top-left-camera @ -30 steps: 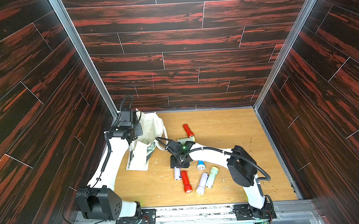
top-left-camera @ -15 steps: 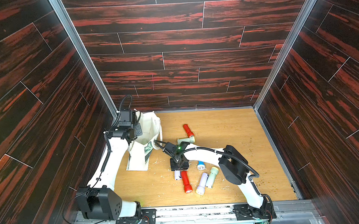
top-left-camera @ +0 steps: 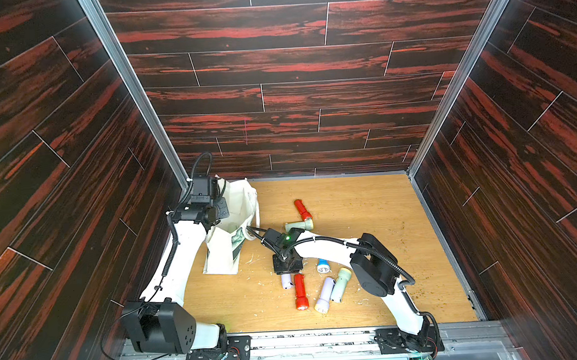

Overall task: Put the flashlights into the tote bags
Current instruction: Pick up the flashlight from the center of the board, then place the flashlight in the canvas bag.

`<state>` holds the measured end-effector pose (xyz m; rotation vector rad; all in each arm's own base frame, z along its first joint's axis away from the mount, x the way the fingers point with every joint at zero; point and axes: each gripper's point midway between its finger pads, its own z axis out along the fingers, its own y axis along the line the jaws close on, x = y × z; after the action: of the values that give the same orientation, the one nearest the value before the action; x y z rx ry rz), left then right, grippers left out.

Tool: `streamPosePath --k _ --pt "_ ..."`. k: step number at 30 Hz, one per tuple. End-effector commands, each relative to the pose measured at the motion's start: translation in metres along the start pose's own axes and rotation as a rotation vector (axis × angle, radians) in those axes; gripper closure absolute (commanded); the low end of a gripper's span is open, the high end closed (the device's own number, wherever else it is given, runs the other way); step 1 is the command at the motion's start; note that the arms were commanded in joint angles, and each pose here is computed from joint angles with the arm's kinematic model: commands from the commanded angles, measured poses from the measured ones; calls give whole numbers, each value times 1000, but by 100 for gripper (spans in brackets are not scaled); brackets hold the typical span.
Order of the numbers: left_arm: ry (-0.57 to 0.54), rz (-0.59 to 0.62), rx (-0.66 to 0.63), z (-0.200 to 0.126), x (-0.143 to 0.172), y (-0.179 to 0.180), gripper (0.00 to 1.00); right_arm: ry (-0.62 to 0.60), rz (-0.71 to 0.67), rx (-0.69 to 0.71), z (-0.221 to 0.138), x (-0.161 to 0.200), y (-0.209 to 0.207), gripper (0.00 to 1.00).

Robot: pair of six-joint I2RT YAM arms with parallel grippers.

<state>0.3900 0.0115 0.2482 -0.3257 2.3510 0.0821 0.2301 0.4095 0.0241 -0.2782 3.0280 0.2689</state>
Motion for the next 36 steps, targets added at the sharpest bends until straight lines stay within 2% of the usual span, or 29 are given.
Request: streamPosePath --k 1,6,10,12,15,21,28,32,36 --pt "-9 -22 103 -8 -6 -16 100 -166 -48 -118 -65 -21 20 64" --pt "-11 -66 226 -20 -14 -37 100 -344 -56 -251 -126 -32 23 75" --pt "-46 -76 326 -31 -20 -52 100 -438 -55 -334 -160 -35 17 94" --pt "-49 -73 384 -35 -20 -61 100 -481 -46 -330 -172 -38 8 100" --pt "-64 -79 483 -39 -19 -76 100 -544 -27 -290 -190 -44 -6 100" --pt "-43 -96 585 -40 -10 -91 100 -642 -28 -256 -223 -55 -20 100" --pt "-9 -116 720 -45 -4 -112 100 -640 13 -298 -232 -79 -24 100" --pt "3 -107 751 -48 1 -118 100 -654 8 -313 -238 -98 -24 100" --pt "10 -99 790 -53 5 -124 100 -617 -33 -406 -233 -116 -10 100"
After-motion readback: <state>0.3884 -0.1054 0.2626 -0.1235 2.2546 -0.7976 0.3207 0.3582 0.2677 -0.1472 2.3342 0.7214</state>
